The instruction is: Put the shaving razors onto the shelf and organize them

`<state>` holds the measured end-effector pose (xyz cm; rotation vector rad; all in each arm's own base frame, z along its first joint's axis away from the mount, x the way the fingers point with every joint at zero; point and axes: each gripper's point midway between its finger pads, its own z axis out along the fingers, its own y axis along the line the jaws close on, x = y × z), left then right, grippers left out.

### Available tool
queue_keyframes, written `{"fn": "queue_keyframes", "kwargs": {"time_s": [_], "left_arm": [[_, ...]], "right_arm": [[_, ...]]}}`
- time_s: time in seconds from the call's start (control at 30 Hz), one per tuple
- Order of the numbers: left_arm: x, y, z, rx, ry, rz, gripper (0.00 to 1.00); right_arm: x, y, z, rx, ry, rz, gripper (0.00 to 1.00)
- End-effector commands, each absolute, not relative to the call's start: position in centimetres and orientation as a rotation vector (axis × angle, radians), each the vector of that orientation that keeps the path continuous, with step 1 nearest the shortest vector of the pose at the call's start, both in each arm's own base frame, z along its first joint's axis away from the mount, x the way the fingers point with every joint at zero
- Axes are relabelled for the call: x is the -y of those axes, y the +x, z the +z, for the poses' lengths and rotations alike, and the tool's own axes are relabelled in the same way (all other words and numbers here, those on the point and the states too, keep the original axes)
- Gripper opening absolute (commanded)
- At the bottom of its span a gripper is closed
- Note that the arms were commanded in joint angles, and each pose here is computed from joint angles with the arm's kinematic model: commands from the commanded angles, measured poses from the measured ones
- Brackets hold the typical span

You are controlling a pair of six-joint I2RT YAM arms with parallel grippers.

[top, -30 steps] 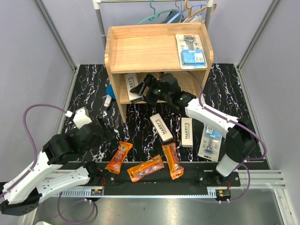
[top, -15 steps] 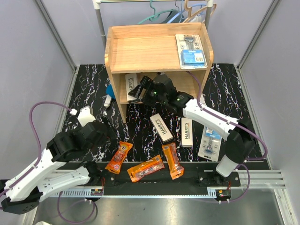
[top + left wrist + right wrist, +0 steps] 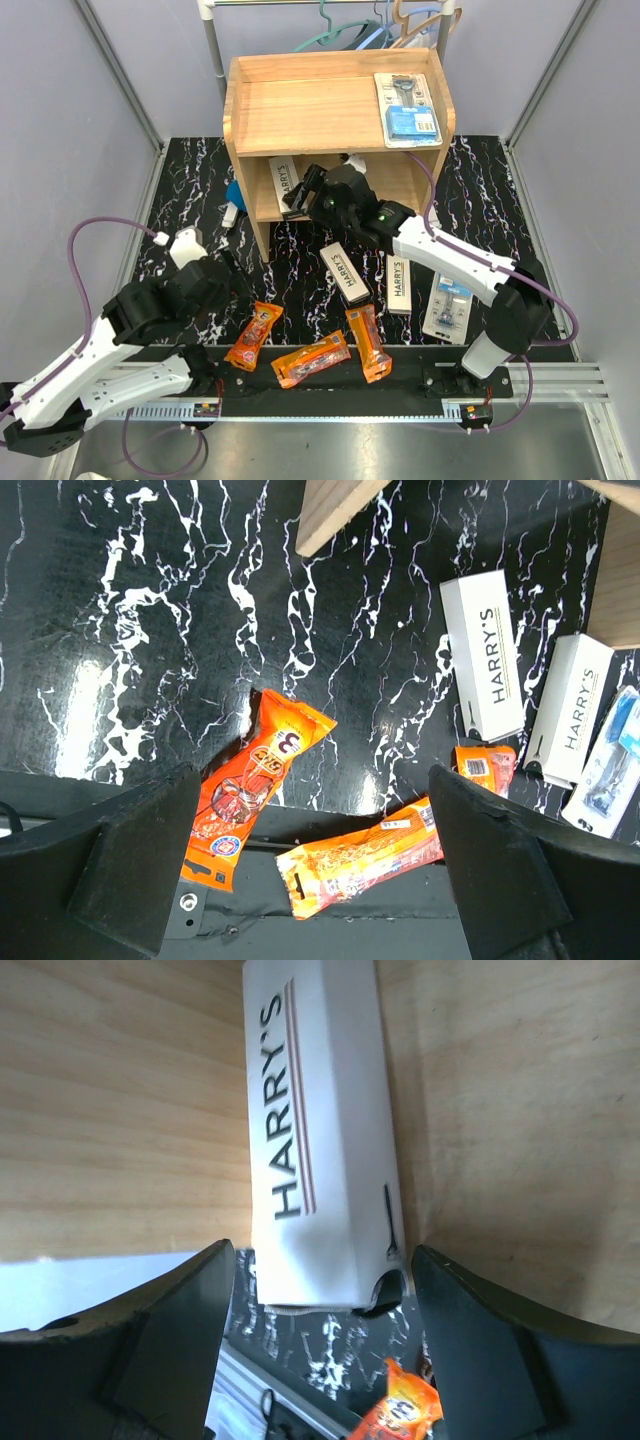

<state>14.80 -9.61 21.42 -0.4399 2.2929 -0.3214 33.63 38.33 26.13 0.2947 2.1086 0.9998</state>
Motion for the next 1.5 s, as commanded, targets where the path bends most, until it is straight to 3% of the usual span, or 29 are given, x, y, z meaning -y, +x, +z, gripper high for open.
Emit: {"fn": "queue_keyframes", "kwargs": {"time_s": [0.0,0.5,1.47], "left_arm": [[10.4,15.1,21.4,-2.285,-0.428,-0.359,0.99],[10.7,15.1,21.7,-2.285,-0.424,-0.382,0.99],[10.7,15.0,21.6,-2.291,-0.418,-0.384,0.99]], "right_arm": [[-38.2,32.2,26.1,-2.130,0.199,0.888,0.81],[-35.6,34.9,25.8,-2.022,0.337,0.739,0.78],[-43.1,37.3,23.3,-2.087,0.157,1.053,0.61]]}}
